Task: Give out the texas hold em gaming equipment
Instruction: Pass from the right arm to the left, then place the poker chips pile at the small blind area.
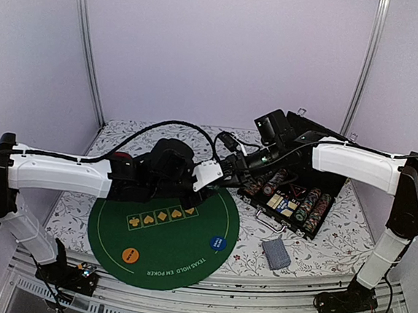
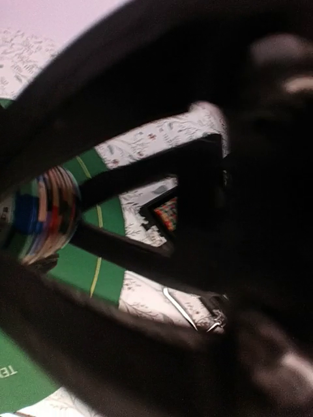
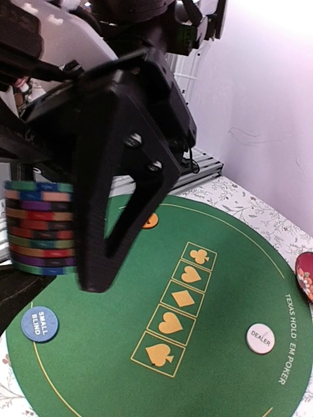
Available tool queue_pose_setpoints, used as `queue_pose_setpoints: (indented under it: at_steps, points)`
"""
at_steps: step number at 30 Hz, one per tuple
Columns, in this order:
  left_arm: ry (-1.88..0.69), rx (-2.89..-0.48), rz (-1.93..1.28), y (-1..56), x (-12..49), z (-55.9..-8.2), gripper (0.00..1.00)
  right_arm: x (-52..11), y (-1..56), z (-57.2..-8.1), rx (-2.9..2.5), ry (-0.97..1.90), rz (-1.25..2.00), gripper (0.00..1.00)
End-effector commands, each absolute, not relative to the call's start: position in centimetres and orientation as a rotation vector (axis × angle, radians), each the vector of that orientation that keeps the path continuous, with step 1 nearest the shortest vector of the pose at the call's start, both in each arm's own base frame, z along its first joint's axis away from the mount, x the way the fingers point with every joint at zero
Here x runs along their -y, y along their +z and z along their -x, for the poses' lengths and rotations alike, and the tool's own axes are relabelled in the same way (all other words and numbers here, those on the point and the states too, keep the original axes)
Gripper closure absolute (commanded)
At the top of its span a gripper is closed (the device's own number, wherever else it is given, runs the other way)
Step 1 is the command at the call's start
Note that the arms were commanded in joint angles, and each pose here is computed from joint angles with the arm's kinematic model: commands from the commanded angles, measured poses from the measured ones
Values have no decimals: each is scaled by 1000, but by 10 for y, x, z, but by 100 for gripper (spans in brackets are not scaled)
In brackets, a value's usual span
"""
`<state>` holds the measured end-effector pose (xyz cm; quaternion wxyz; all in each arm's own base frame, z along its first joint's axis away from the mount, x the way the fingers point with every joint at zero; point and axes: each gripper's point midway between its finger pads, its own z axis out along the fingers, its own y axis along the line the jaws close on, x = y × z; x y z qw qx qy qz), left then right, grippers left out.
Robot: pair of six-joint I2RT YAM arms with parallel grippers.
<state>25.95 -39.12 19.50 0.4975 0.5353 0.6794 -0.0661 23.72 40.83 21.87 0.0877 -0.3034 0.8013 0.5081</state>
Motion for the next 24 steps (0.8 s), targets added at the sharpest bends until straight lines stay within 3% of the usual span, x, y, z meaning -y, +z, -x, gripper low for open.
queue_pose_setpoints:
  at_steps: [1,12,20,24]
  points:
    - [-234,-1759,-1241,198,376,-267,100,-411,221,-241,-2337,1452,949,40]
    - [-220,-2090,-1161,143,333,-275,100,-389,215,-268,-2350,1362,850,34]
    - [-206,-2348,-979,109,295,-262,100,-339,199,-298,-2457,942,728,33]
    - [-246,-2442,-977,93,293,-244,100,-330,199,-299,-2453,873,736,32]
